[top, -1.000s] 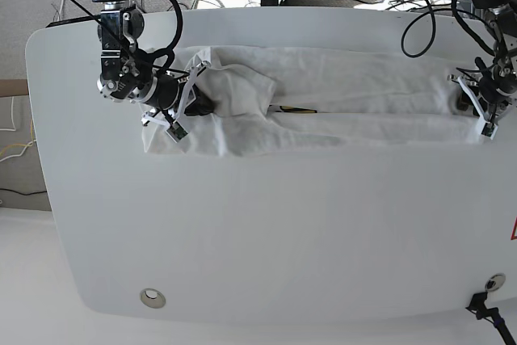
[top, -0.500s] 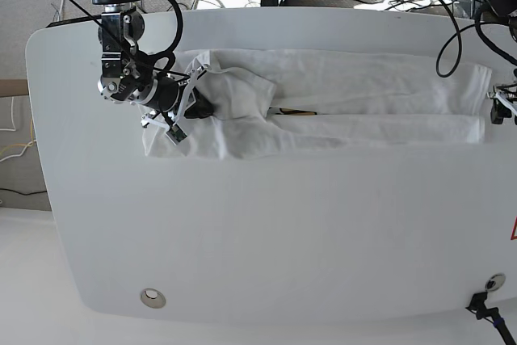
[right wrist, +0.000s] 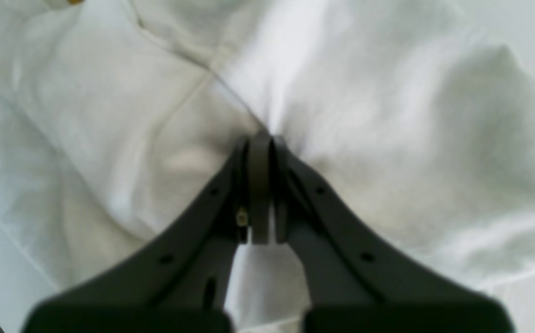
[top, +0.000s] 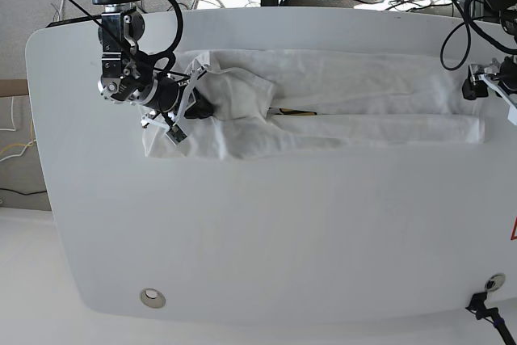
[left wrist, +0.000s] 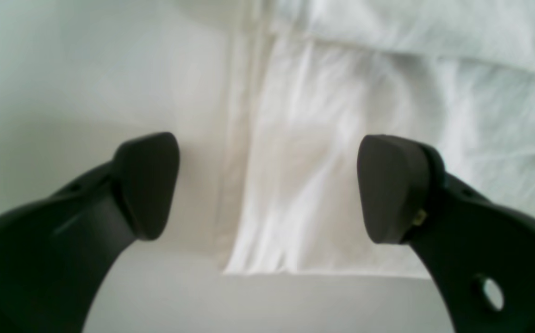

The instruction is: Fold the T-shirt properly

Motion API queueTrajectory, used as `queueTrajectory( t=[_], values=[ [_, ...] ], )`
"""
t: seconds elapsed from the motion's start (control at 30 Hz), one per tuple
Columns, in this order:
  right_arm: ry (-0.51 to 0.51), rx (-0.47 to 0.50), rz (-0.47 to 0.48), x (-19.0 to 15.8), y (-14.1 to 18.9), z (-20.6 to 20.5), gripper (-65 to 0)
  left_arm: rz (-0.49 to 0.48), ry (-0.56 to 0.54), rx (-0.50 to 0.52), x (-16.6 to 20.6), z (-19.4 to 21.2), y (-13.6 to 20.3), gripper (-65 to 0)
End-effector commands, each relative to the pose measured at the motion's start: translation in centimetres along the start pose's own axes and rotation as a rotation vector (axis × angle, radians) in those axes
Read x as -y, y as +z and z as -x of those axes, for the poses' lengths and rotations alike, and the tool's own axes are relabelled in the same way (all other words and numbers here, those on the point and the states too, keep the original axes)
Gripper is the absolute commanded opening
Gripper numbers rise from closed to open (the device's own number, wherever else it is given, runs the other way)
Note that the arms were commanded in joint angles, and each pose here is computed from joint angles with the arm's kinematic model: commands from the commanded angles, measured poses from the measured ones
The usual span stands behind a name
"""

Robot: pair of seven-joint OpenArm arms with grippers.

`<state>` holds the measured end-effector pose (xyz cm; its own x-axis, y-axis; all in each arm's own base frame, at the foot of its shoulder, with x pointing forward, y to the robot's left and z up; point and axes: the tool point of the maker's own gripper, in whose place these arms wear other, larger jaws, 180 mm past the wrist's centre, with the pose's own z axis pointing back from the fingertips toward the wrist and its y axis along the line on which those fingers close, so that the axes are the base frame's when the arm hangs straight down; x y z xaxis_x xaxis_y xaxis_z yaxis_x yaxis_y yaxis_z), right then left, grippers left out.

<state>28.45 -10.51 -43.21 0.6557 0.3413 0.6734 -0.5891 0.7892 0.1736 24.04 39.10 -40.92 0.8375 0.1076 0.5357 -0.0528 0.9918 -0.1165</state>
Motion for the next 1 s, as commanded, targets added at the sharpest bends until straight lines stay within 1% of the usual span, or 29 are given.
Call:
queueTrajectory(
  t=[0.0,0.1,0.2,0.5,0.53,0.6,0.7,0.77,0.83,0.9,0.97],
  values=[
    [0.03,-0.163,0.057,1.2,0.4,3.4,-65.0,0.003,-0.01,0.026,0.2,-0.9,0.2,-7.9],
    [0.03,-0.161,0.056,1.2,0.4,3.3,-65.0,0.032,-0.001,0.026,1.5,-0.6,-0.7,-7.9],
    [0.03,-0.16,0.053,1.0,0.3,3.3,-65.0,0.066,-0.007,0.05,3.1,-1.8,-1.6,-7.9],
    [0.029,-0.165,0.054,1.1,0.4,3.6,-65.0,0.124,0.018,0.096,5.8,-3.5,-2.9,-8.2],
    [0.029,-0.165,0.054,1.1,0.4,3.6,-65.0,0.129,0.02,0.098,6.1,-3.5,-3.0,-10.1],
    [0.029,-0.165,0.054,1.1,0.4,3.6,-65.0,0.136,0.023,0.105,6.4,-3.8,-3.1,-19.6],
    [0.028,-0.164,0.053,1.1,0.4,3.5,-65.0,0.136,0.022,0.116,6.4,-4.2,-3.1,-40.4],
    [0.028,-0.164,0.053,1.1,0.4,3.5,-65.0,0.135,0.021,0.117,6.4,-4.3,-3.1,-50.4],
    [0.028,-0.164,0.053,1.1,0.4,3.5,-65.0,0.135,0.02,0.119,6.4,-4.3,-3.1,-54.9],
    [0.027,-0.163,0.052,1.0,0.4,3.5,-65.0,0.135,0.018,0.121,6.4,-4.4,-3.0,-55.2],
    [0.027,-0.163,0.052,1.0,0.4,3.5,-65.0,0.125,-0.016,0.149,6.7,-5.4,-2.3,-55.2]
  ],
)
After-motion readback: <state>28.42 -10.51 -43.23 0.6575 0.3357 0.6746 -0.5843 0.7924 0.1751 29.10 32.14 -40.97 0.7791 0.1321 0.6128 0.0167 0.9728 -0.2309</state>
